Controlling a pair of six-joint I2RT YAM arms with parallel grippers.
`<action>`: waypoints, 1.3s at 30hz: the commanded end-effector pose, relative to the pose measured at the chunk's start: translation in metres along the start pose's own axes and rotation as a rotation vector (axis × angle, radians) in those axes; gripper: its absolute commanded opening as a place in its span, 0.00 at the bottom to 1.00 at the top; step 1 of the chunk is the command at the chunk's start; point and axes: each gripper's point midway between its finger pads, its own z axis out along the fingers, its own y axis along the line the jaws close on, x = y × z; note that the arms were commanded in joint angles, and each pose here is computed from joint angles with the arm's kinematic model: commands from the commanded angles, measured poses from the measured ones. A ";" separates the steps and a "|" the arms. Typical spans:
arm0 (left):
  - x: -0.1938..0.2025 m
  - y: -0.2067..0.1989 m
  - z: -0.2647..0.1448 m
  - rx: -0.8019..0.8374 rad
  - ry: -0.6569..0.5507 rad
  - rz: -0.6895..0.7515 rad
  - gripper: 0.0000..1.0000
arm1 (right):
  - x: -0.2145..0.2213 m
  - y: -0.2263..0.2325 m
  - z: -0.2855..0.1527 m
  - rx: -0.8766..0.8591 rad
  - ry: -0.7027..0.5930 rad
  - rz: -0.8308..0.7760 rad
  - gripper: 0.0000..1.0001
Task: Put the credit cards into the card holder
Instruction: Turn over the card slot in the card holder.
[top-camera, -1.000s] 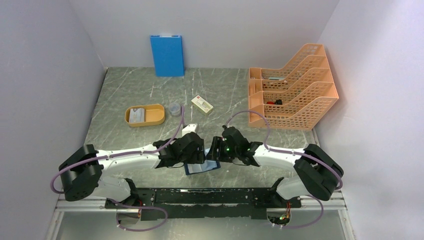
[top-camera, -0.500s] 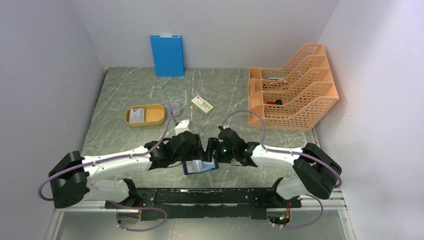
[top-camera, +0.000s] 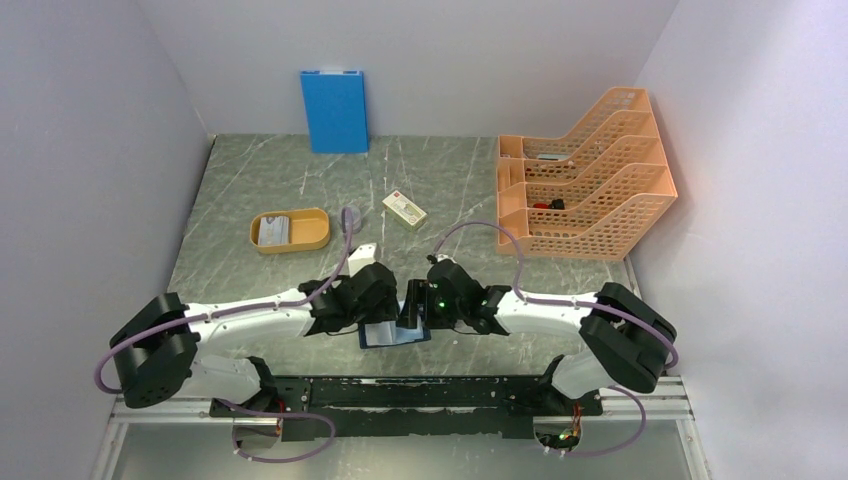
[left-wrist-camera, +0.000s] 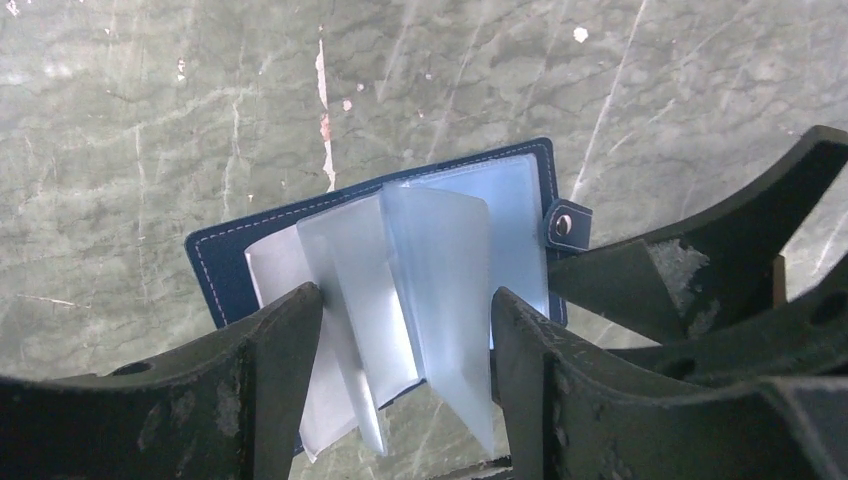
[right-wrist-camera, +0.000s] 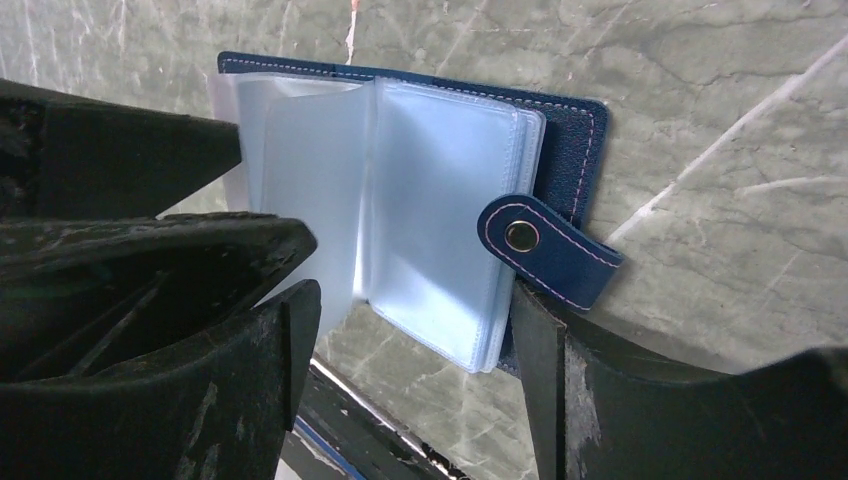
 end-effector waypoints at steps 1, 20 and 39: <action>0.000 0.002 0.008 -0.013 -0.001 0.002 0.65 | -0.002 0.010 0.001 -0.020 -0.006 -0.019 0.74; 0.014 0.061 0.009 -0.193 0.002 0.069 0.15 | -0.021 0.018 -0.032 0.000 -0.103 -0.062 0.60; 0.003 0.062 -0.013 -0.173 -0.029 0.050 0.53 | 0.010 0.009 0.022 0.021 0.035 -0.017 0.26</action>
